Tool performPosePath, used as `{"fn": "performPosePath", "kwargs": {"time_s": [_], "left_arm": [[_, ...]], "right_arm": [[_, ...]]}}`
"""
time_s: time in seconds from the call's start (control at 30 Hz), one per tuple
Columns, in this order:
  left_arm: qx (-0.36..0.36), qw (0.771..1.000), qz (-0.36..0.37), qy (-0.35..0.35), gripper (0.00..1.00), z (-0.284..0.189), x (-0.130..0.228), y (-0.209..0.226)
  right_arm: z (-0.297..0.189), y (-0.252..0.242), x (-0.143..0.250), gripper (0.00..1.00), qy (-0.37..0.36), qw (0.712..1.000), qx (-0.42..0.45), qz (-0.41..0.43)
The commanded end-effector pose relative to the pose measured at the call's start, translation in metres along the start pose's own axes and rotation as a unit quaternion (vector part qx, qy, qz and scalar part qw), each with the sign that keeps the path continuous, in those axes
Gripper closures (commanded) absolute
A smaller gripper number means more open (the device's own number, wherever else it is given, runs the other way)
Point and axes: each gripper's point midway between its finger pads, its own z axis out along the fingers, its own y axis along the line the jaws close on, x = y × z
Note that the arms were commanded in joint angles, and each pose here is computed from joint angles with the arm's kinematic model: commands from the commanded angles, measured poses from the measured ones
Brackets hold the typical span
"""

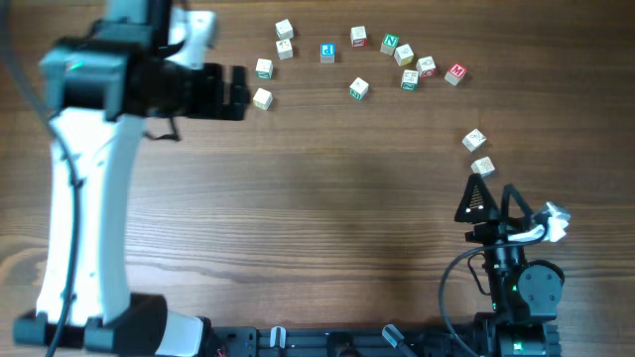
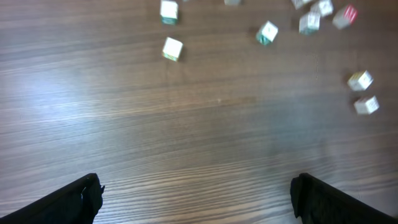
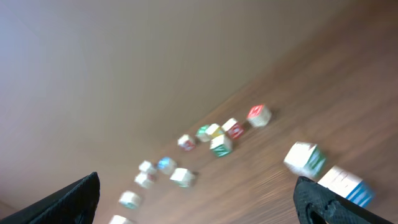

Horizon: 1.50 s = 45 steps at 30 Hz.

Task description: Form a circle

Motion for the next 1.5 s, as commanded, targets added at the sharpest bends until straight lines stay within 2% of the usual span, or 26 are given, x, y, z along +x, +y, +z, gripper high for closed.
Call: {"fn": "performPosePath", "kwargs": {"time_s": [0.0, 0.17, 0.37, 0.53, 0.73, 0.93, 1.07, 1.2, 1.33, 1.47], "left_arm": [[0.013, 1.0, -0.012, -0.021, 0.0, -0.023, 0.007, 0.004], [0.037, 0.998, -0.033, -0.041, 0.0, -0.039, 0.021, 0.007], [-0.018, 0.987, -0.095, -0.13, 0.0, -0.073, 0.063, 0.051], [-0.051, 0.978, -0.142, -0.146, 0.0, -0.08, 0.098, 0.07], [-0.088, 0.977, -0.163, -0.11, 0.0, -0.08, 0.122, 0.079], [-0.129, 0.973, -0.174, -0.083, 0.0, -0.081, 0.139, 0.089], [-0.14, 0.972, -0.18, -0.059, 0.0, -0.081, 0.152, 0.091], [-0.16, 0.967, -0.198, -0.034, 0.0, -0.082, 0.166, 0.094], [-0.159, 0.967, -0.198, -0.034, 0.0, -0.082, 0.166, 0.094], [-0.159, 0.967, -0.198, -0.034, 0.0, -0.082, 0.166, 0.094]], "right_arm": [[0.0, 0.0, -0.001, 0.0, -0.002, 0.989, -0.002, 0.146], [-0.001, 0.011, 0.007, 0.0, 0.026, 0.982, -0.026, 0.184], [-0.004, 0.032, 0.018, 0.0, 0.071, 0.987, -0.081, 0.118], [-0.005, 0.046, 0.015, 0.0, 0.091, 0.988, -0.092, 0.087], [0.007, 0.071, 0.009, 0.0, 0.162, 0.982, -0.08, 0.047], [0.038, 0.085, 0.01, 0.0, 0.279, 0.96, -0.032, 0.009], [0.06, 0.088, 0.014, 0.0, 0.323, 0.946, -0.018, 0.017], [0.079, 0.085, 0.019, 0.01, 0.336, 0.941, -0.012, 0.029], [0.089, 0.07, 0.031, 0.0, 0.347, 0.932, 0.035, 0.102], [0.096, 0.103, 0.03, 0.0, 0.361, 0.927, -0.074, 0.074]]}}
